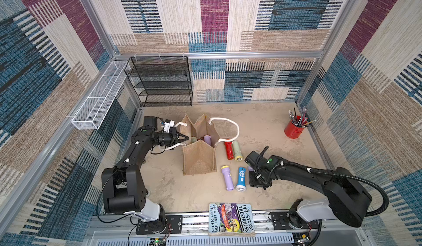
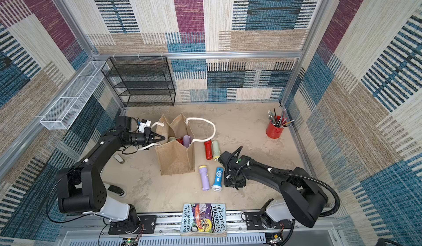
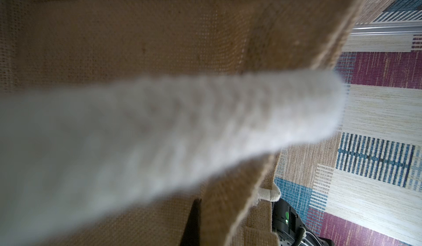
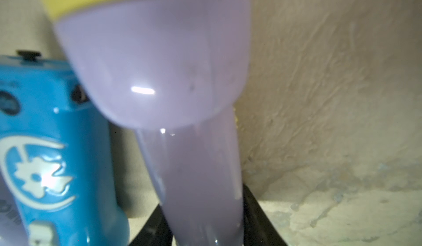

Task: Put the flashlights into the tote bags
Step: Pick up the flashlight from the center of the board, then place the flashlight in the canvas bag.

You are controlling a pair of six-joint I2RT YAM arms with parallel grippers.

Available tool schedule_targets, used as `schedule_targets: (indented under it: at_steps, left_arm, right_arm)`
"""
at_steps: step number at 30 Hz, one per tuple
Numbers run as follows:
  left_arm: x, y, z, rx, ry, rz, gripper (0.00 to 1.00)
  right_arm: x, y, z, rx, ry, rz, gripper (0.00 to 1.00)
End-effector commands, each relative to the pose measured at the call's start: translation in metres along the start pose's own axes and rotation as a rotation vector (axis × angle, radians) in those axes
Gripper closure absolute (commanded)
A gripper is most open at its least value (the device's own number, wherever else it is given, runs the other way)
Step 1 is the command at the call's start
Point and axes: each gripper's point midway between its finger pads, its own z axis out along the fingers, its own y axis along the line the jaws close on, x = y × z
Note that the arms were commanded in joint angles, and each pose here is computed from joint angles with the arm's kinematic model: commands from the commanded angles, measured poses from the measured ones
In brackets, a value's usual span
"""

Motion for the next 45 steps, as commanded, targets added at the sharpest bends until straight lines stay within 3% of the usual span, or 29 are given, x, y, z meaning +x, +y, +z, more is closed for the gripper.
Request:
schedule_targets:
  at_steps: [1, 9, 22, 26, 30, 33, 38, 45]
  left_arm:
    - [-0.001, 0.001, -0.001, -0.013, -0.004, 0.018, 0.95]
    - [-0.001, 0.000, -0.001, -0.011, -0.004, 0.019, 0.95]
    - [-0.002, -0.001, -0.001, -0.009, -0.005, 0.022, 0.95]
    - [-0.001, -0.002, -0.001, -0.004, -0.003, 0.025, 0.95]
    - [-0.001, -0.003, -0.002, -0.005, -0.006, 0.029, 0.95]
    - [-0.001, -0.003, -0.002, -0.006, -0.008, 0.031, 0.95]
    - [-0.001, -0.003, -0.003, -0.006, -0.006, 0.033, 0.95]
    - [-0.001, -0.003, -0.002, -0.004, -0.001, 0.034, 0.95]
  right_arm:
    - [0.003, -0.002, 0.011, -0.002, 0.003, -0.020, 0.63]
    - [-0.039, 0.021, -0.040, -0.015, -0.136, -0.073, 0.65]
    - [-0.126, 0.064, -0.181, -0.046, -0.488, -0.115, 0.65]
    - [-0.156, 0.101, -0.233, -0.144, -0.605, -0.180, 0.65]
    - [-0.175, 0.168, -0.294, -0.409, -0.688, -0.285, 0.65]
    - [-0.182, 0.210, -0.320, -0.560, -0.721, -0.369, 0.65]
    - [-0.184, 0.262, -0.308, -0.670, -0.662, -0.492, 0.64]
    - [-0.180, 0.302, -0.249, -0.602, -0.575, -0.598, 0.65]
